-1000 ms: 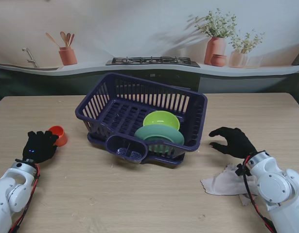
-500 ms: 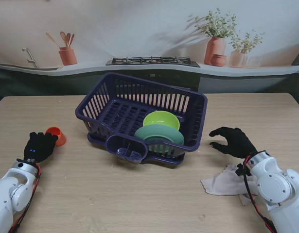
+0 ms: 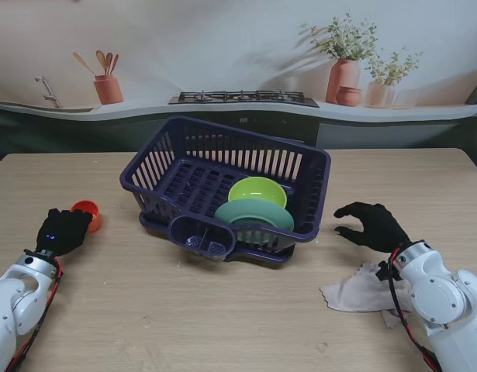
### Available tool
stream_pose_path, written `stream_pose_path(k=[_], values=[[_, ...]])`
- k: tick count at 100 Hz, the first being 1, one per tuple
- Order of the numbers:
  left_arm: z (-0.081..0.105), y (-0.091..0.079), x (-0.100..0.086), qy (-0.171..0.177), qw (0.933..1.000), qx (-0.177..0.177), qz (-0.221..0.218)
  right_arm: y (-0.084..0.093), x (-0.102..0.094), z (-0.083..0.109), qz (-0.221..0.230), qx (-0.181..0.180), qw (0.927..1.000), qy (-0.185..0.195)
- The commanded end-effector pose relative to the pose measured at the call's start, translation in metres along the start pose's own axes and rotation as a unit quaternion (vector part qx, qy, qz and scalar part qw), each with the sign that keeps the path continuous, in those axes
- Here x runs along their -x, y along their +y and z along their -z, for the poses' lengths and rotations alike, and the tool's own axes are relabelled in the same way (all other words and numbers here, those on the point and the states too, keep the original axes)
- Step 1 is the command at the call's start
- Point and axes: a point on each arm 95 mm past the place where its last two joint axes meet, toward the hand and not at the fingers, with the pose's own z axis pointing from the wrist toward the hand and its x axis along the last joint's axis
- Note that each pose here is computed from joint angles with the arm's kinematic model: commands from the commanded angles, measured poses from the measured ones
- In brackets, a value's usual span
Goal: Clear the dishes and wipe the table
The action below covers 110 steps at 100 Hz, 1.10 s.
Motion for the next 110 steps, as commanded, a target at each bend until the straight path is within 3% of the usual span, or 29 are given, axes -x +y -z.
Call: stream_pose_path(k=[1,46,110], values=[[-0.004,-0.01,0.003,0.008,0.9999,-0.008,-0.004,-0.002,-0.001,0.001,0.0,-0.006,1.0,0.005],[-0.006,-0.054,0.011,0.03,0.9993,-0.02,0.005,0.001,0.0,0.002,-0.001,-0.002,1.0,0.007],[-0.037,-0.11,0.02,0.066,0.9972,-0.014,0.033,0.004,0.002,0.004,-0.005,0.007,0.9999,0.011]])
